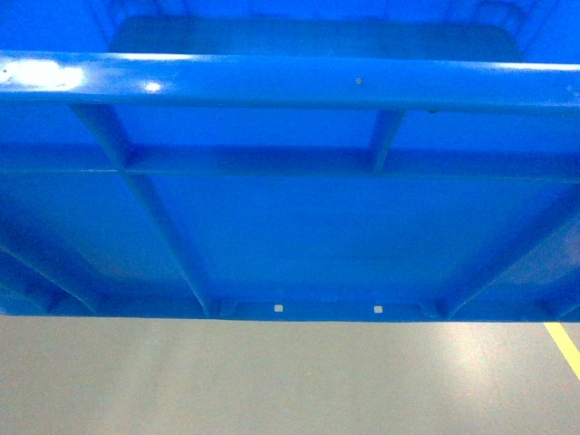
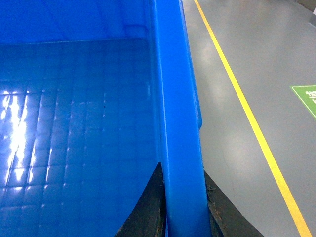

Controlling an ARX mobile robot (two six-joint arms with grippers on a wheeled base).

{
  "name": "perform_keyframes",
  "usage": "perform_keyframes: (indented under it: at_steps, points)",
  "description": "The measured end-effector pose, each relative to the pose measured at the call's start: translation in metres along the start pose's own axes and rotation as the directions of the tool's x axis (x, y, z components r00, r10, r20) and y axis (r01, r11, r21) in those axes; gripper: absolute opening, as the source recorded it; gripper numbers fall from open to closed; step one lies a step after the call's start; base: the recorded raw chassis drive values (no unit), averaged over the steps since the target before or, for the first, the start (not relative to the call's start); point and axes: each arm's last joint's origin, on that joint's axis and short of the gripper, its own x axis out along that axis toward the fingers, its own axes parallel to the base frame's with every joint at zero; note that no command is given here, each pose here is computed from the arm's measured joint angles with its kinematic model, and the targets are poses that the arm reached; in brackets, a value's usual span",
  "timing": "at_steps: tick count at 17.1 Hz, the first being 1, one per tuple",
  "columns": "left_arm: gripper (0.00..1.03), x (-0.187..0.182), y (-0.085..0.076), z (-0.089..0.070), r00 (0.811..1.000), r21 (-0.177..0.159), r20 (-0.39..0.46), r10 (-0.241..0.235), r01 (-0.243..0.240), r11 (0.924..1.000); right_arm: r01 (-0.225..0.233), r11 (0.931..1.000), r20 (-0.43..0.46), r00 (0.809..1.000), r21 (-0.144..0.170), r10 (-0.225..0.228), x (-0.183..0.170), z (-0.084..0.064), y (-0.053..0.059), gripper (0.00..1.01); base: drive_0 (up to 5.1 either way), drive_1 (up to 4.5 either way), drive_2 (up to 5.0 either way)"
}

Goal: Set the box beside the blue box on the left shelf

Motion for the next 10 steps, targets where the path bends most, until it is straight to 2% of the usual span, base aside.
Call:
perform_keyframes:
  at_steps: [10]
  points:
    - [0.32, 0.0, -0.0001, -0.0002, 1.0, 0.001, -0.002, 0.0, 0.0, 1.0, 0.0, 1.0, -0.001, 1.0, 0.0, 0.0, 0.0, -0.0001, 0.0, 0.1, 0.0, 4.05, -4.0]
